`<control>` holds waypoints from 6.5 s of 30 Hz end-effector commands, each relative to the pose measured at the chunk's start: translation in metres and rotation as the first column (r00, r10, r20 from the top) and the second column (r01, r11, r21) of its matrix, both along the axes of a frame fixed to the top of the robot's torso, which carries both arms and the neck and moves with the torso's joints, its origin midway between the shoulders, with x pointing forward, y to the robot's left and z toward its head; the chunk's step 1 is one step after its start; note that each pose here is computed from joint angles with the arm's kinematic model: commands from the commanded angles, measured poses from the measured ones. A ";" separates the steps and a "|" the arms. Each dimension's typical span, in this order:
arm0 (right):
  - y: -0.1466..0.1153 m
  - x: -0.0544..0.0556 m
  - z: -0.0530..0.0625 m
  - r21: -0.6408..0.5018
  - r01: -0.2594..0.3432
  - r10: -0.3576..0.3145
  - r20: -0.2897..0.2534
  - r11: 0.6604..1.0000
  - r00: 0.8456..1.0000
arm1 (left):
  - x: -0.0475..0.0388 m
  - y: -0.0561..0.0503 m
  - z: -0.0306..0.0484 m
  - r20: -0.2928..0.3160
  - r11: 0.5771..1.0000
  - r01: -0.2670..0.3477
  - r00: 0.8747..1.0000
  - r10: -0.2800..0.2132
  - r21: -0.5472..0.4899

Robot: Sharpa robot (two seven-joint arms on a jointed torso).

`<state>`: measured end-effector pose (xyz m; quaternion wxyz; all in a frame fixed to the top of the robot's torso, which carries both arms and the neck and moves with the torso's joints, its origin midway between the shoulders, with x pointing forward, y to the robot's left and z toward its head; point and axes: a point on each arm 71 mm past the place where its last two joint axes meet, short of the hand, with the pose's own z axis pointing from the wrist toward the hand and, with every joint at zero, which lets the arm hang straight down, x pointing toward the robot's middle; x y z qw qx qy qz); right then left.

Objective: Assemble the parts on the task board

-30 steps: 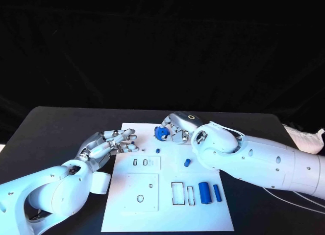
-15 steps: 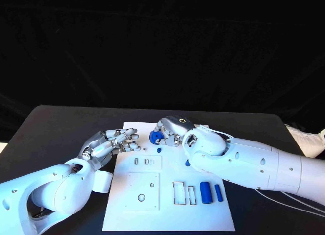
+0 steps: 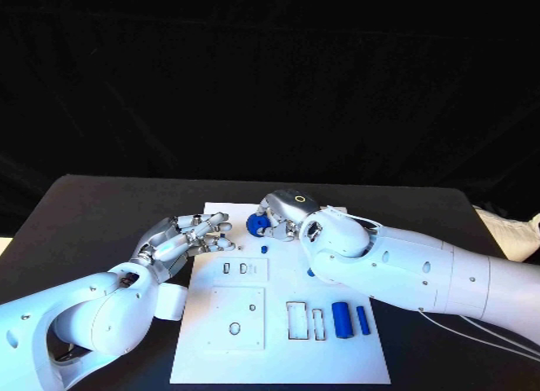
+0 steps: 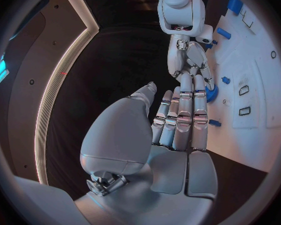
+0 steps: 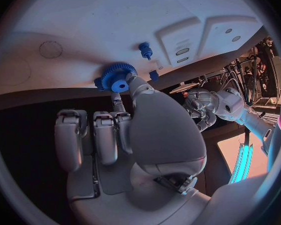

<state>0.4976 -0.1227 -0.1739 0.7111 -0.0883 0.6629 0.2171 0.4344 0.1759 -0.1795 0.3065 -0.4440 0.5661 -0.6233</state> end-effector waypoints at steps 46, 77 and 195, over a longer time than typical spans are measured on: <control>-0.162 -0.010 0.019 0.275 0.005 0.038 -0.149 0.961 0.988 | 0.0037 0.002 -0.0016 0.010 1.000 0.009 1.000 -0.009 0.000; -0.197 -0.008 -0.018 0.240 0.069 -0.010 -0.238 0.968 0.971 | 0.0083 0.003 -0.0079 0.006 1.000 0.012 1.000 -0.012 0.007; 0.025 -0.056 -0.054 0.111 -0.104 0.131 -0.276 0.988 0.952 | 0.0216 0.026 -0.0135 0.002 0.999 -0.036 0.999 0.036 0.008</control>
